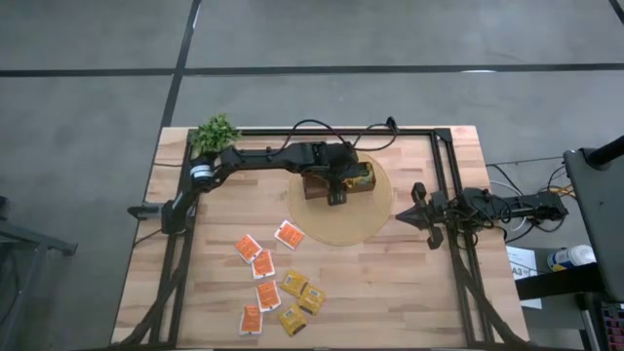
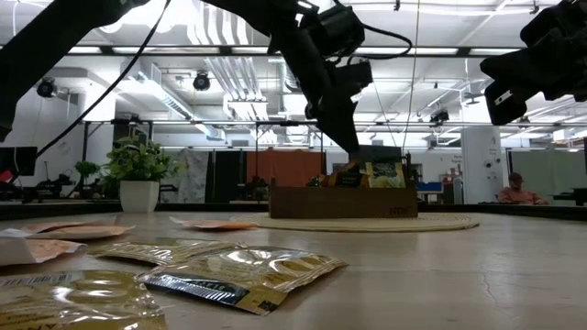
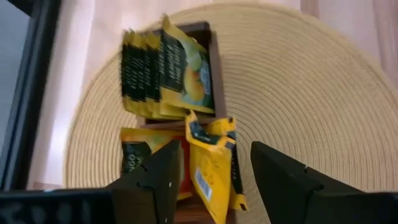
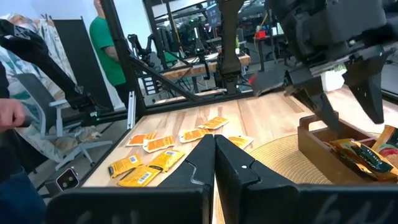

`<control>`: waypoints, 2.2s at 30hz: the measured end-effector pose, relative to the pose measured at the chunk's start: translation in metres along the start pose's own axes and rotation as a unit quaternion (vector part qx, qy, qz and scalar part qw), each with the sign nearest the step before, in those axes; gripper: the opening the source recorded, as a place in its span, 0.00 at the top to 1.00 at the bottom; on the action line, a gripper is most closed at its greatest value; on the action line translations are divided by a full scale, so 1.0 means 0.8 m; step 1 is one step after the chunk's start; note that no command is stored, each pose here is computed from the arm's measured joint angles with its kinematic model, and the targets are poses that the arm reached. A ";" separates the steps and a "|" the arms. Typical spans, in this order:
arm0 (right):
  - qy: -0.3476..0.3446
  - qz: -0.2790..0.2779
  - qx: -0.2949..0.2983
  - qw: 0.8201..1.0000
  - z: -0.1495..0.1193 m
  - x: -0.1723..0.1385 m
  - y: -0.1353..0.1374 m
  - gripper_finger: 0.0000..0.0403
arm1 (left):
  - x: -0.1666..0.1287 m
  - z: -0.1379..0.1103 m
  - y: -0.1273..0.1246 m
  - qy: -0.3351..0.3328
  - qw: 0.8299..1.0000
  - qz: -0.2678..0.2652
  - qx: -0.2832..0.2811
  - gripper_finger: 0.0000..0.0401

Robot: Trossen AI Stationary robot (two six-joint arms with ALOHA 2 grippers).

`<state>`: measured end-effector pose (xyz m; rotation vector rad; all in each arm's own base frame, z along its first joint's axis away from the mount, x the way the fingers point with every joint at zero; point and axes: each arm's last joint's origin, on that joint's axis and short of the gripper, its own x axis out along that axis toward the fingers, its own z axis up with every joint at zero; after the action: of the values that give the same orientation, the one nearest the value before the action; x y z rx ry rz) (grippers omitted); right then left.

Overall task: Pick & Place Tea
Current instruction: Put the orange tea bag into the middle section of the wooden organizer

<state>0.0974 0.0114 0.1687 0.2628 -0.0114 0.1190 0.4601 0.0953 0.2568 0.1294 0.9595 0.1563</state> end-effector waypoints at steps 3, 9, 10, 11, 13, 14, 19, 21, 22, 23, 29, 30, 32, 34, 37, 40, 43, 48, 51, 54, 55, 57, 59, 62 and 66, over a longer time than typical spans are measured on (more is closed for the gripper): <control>0.000 0.000 0.000 1.000 0.000 0.000 0.000 0.98 | 0.005 -0.002 -0.002 0.006 1.000 -0.002 0.004 0.53; 0.000 0.000 0.000 1.000 0.000 0.000 0.000 0.98 | 0.010 -0.003 -0.002 0.002 1.000 -0.001 0.005 0.53; 0.000 0.000 0.000 1.000 0.000 0.000 0.000 0.98 | 0.010 -0.003 -0.002 0.002 1.000 -0.001 0.004 0.53; 0.000 0.000 0.000 1.000 0.000 0.000 0.000 0.98 | 0.010 -0.004 -0.002 0.003 1.000 -0.001 0.004 0.53; 0.000 0.000 0.000 1.000 0.000 0.000 0.000 0.98 | 0.010 -0.004 -0.002 0.002 1.000 -0.001 0.005 0.53; 0.000 0.000 0.000 1.000 0.000 0.000 0.000 0.98 | 0.010 -0.003 -0.002 0.002 1.000 -0.001 0.005 0.53; 0.000 0.000 0.000 1.000 0.000 0.000 0.000 0.98 | 0.026 -0.008 -0.002 0.010 1.000 0.000 0.004 0.53; 0.000 0.000 0.000 1.000 0.000 0.000 0.000 0.98 | 0.028 -0.008 -0.002 0.009 1.000 0.001 0.004 0.53; 0.000 0.000 0.000 1.000 0.000 0.000 0.000 0.98 | 0.028 -0.007 -0.002 0.008 1.000 0.002 0.004 0.53; 0.000 0.000 0.000 1.000 0.000 0.000 0.000 0.98 | 0.028 -0.007 -0.002 0.007 1.000 0.004 0.004 0.53; 0.000 0.000 0.000 1.000 0.000 0.000 0.000 0.98 | 0.029 -0.008 0.001 0.011 1.000 0.012 0.002 0.54; 0.000 0.000 0.000 1.000 0.000 0.000 0.000 0.98 | 0.029 -0.009 0.002 0.011 1.000 0.013 0.002 0.55; 0.000 0.000 0.000 1.000 0.000 0.000 0.000 0.98 | 0.029 -0.009 0.002 0.011 1.000 0.013 0.001 0.58; 0.000 0.000 0.000 1.000 0.000 0.000 0.000 0.98 | 0.029 -0.008 0.002 0.010 1.000 0.013 0.001 0.61; 0.000 0.000 0.000 1.000 0.000 0.000 0.000 0.98 | 0.029 -0.008 0.003 0.007 1.000 0.008 -0.001 0.67; 0.000 0.000 0.000 1.000 0.000 0.000 0.000 0.98 | 0.029 -0.007 0.003 0.002 1.000 0.005 -0.001 0.70; 0.000 0.000 0.000 1.000 0.000 0.000 0.000 0.98 | 0.031 -0.008 0.004 -0.002 1.000 0.006 -0.003 0.71; 0.000 0.000 0.000 1.000 0.000 0.000 0.000 0.98 | 0.032 -0.010 0.003 0.002 1.000 0.005 -0.003 0.71; 0.000 0.000 0.000 1.000 0.000 0.000 0.000 0.98 | 0.033 -0.010 0.004 0.003 1.000 0.009 -0.003 0.71; 0.000 0.000 0.000 1.000 0.000 0.000 0.000 0.98 | 0.035 -0.012 0.004 0.007 1.000 0.016 -0.004 0.71; 0.000 0.000 0.000 1.000 0.000 0.000 0.000 0.98 | 0.036 -0.012 0.004 0.006 1.000 0.016 -0.004 0.71; 0.000 0.000 0.000 1.000 0.000 0.000 0.000 0.98 | 0.040 -0.015 0.004 0.012 1.000 0.016 -0.004 0.71; 0.000 0.000 0.000 1.000 0.000 0.000 0.000 0.98 | 0.042 -0.016 0.004 0.015 1.000 0.017 -0.004 0.71; 0.000 0.000 0.000 1.000 0.000 0.000 0.000 0.98 | 0.043 -0.016 0.004 0.014 1.000 0.017 -0.005 0.71; 0.000 0.000 0.000 1.000 0.000 0.000 0.000 0.98 | 0.044 -0.018 0.005 0.018 1.000 0.017 -0.006 0.72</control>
<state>0.0974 0.0114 0.1688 0.2628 -0.0119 0.1190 0.4678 0.1068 0.2211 0.1329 0.9920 0.1956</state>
